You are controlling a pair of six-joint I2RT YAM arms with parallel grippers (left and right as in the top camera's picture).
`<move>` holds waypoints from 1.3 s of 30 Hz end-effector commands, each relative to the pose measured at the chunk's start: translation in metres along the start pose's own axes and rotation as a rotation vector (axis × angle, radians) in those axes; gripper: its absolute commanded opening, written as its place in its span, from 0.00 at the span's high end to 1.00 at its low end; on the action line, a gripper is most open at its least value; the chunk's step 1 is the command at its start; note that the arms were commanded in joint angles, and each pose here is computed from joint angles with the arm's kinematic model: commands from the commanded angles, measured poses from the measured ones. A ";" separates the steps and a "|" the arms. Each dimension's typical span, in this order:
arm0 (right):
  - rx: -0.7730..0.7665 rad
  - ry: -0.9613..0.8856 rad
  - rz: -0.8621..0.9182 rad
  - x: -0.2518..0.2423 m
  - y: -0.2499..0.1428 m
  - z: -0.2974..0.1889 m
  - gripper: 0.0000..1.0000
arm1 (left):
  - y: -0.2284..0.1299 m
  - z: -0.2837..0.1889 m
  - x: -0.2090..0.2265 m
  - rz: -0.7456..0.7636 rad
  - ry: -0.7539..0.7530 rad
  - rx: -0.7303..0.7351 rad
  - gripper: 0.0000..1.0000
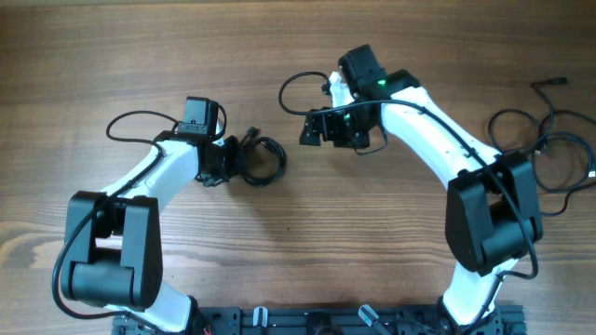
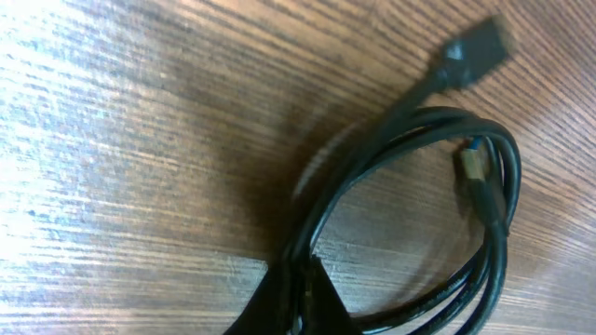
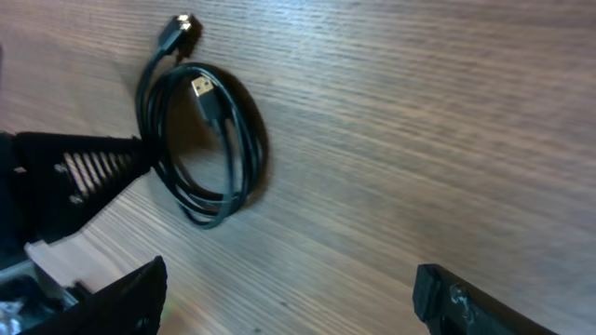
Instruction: Untangle cables
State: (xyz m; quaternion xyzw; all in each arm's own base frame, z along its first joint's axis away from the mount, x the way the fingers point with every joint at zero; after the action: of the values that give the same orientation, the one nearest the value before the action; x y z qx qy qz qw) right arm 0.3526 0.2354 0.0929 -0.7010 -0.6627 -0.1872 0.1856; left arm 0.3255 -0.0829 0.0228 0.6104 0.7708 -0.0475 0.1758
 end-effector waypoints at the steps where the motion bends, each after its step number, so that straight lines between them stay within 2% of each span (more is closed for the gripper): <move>1: 0.025 -0.004 0.071 0.014 -0.013 0.016 0.12 | 0.013 -0.009 0.002 -0.021 0.008 -0.011 0.61; 3: 0.029 -0.008 0.038 0.024 -0.020 0.022 0.12 | 0.030 -0.022 -0.004 0.022 0.002 -0.037 0.47; 4: 0.023 -0.027 0.060 0.028 -0.024 0.026 0.12 | 0.035 -0.023 -0.006 0.028 -0.001 -0.059 0.44; 7: -0.012 -0.117 0.137 0.027 -0.033 0.033 0.15 | 0.035 -0.016 -0.005 0.035 0.018 -0.059 0.54; 9: -0.015 -0.122 0.134 0.033 -0.038 0.037 0.16 | 0.029 -0.004 0.001 0.037 0.053 -0.028 0.55; 13: -0.062 -0.179 0.166 0.028 -0.036 0.039 0.16 | 0.014 0.019 0.007 0.032 0.082 0.056 0.65; 14: -0.053 -0.189 0.166 0.026 -0.039 0.038 0.17 | 0.008 0.022 0.012 0.018 0.100 0.083 0.84; 15: -0.048 -0.194 0.168 0.025 -0.040 0.038 0.20 | 0.000 0.021 0.016 -0.053 0.126 0.115 0.96; 17: -0.036 -0.208 0.176 0.022 -0.043 0.038 0.24 | -0.017 0.019 0.014 -0.155 0.124 0.186 0.96; 18: -0.031 -0.213 0.181 0.021 -0.045 0.037 0.30 | -0.029 0.018 0.001 -0.171 0.051 0.255 0.96; 19: -0.031 -0.214 0.181 0.021 -0.045 0.037 0.32 | -0.031 0.017 -0.002 -0.171 0.037 0.262 0.96; 24: -0.031 -0.209 0.155 0.023 -0.045 0.038 0.48 | -0.017 0.005 -0.012 -0.095 -0.007 0.186 0.96; 26: -0.017 -0.211 0.036 0.025 -0.045 0.032 0.54 | -0.007 -0.016 -0.022 -0.067 -0.039 0.118 0.93; 27: -0.030 -0.211 0.015 0.027 -0.042 0.025 0.54 | -0.005 -0.026 -0.027 -0.053 -0.052 0.091 0.84; 28: -0.045 -0.202 0.003 0.033 -0.039 0.019 0.53 | -0.004 -0.032 -0.029 -0.050 -0.058 0.079 0.63; 29: -0.048 -0.199 0.001 0.034 -0.038 0.018 0.52 | -0.005 -0.032 -0.028 -0.046 -0.056 0.083 0.58; 33: -0.066 -0.265 0.016 0.021 -0.040 0.023 0.48 | -0.007 -0.031 -0.024 -0.009 -0.025 0.084 0.53; 36: -0.074 -0.266 0.097 0.021 -0.041 0.027 0.50 | -0.001 -0.029 -0.012 0.019 0.092 0.032 0.54; 39: -0.090 -0.247 0.114 0.027 -0.041 0.033 0.53 | 0.003 -0.023 -0.016 0.052 0.100 0.009 0.53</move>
State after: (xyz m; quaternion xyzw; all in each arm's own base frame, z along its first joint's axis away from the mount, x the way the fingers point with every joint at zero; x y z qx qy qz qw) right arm 0.3133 0.2713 0.0795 -0.7485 -0.6474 -0.1117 0.0901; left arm 0.3220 -0.0932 0.0554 0.6153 0.7732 -0.0508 0.1448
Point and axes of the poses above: each gripper's point midway between its finger pads, its own z axis out along the fingers, its own x axis along the line the jaws close on, y = z × x, the point moved 2 cm from there along -z, back along the fingers, and after that the axes turned 11 degrees about z, right-handed, at the moved point
